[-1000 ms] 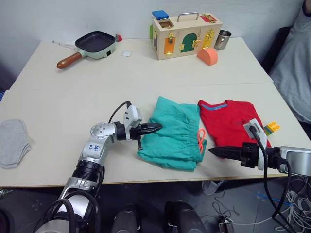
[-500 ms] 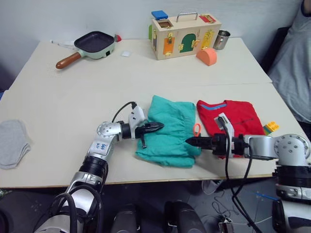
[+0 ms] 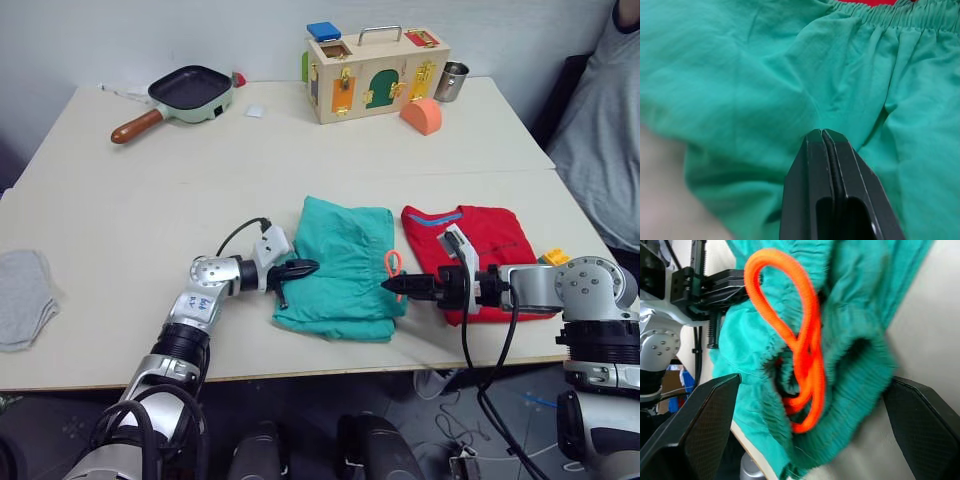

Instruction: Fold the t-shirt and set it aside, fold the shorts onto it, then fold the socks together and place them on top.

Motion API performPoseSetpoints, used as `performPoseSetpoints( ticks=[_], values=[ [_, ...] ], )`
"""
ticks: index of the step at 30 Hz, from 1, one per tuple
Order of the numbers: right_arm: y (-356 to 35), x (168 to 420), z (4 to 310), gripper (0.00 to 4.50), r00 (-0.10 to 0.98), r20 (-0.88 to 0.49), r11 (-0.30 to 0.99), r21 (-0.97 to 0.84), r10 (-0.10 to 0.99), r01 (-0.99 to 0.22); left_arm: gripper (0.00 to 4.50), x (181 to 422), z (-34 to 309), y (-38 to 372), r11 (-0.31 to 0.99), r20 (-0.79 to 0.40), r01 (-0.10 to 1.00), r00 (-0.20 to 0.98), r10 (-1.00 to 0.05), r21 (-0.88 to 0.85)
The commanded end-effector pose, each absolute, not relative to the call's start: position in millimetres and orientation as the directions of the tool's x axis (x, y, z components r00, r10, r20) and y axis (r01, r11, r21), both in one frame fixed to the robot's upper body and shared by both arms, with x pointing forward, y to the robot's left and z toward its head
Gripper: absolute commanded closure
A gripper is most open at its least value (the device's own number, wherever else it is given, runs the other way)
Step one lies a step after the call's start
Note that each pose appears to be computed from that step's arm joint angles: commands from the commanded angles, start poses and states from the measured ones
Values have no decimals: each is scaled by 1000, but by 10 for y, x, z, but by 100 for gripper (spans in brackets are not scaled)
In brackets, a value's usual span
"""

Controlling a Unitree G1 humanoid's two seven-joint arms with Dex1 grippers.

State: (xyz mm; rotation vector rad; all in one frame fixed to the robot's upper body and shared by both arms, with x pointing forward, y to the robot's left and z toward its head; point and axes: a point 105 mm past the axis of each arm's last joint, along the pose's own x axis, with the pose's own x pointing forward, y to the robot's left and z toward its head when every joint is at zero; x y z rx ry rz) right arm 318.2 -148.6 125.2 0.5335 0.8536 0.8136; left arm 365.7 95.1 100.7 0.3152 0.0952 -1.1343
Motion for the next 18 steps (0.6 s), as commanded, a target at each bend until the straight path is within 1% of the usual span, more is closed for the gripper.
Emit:
performPoseSetpoints(
  ticks=[1, 6, 9, 13, 16, 18],
  values=[
    [-1394, 3246, 1064, 4, 384, -484, 611, 702, 786, -366, 450, 3623, 967, 964, 386, -237, 905, 421, -876, 179],
    [-1035, 3284, 1025, 4, 308, -435, 529, 757, 846, -384, 450, 3626, 1006, 950, 388, -220, 903, 423, -879, 183],
    [-833, 3302, 1111, 58, 272, -375, 458, 794, 887, -400, 450, 3627, 1042, 947, 391, -201, 902, 424, -883, 186],
    [-772, 3362, 1201, 192, 283, -330, 424, 812, 901, -401, 450, 3617, 1050, 964, 392, -195, 900, 426, -884, 188],
    [-829, 3373, 1270, 297, 293, -317, 417, 812, 902, -408, 450, 3589, 1099, 984, 393, -158, 899, 423, -892, 192],
    [-893, 3331, 1322, 361, 285, -326, 423, 799, 902, -427, 450, 3550, 1231, 1000, 402, -70, 897, 420, -905, 185]
  ],
)
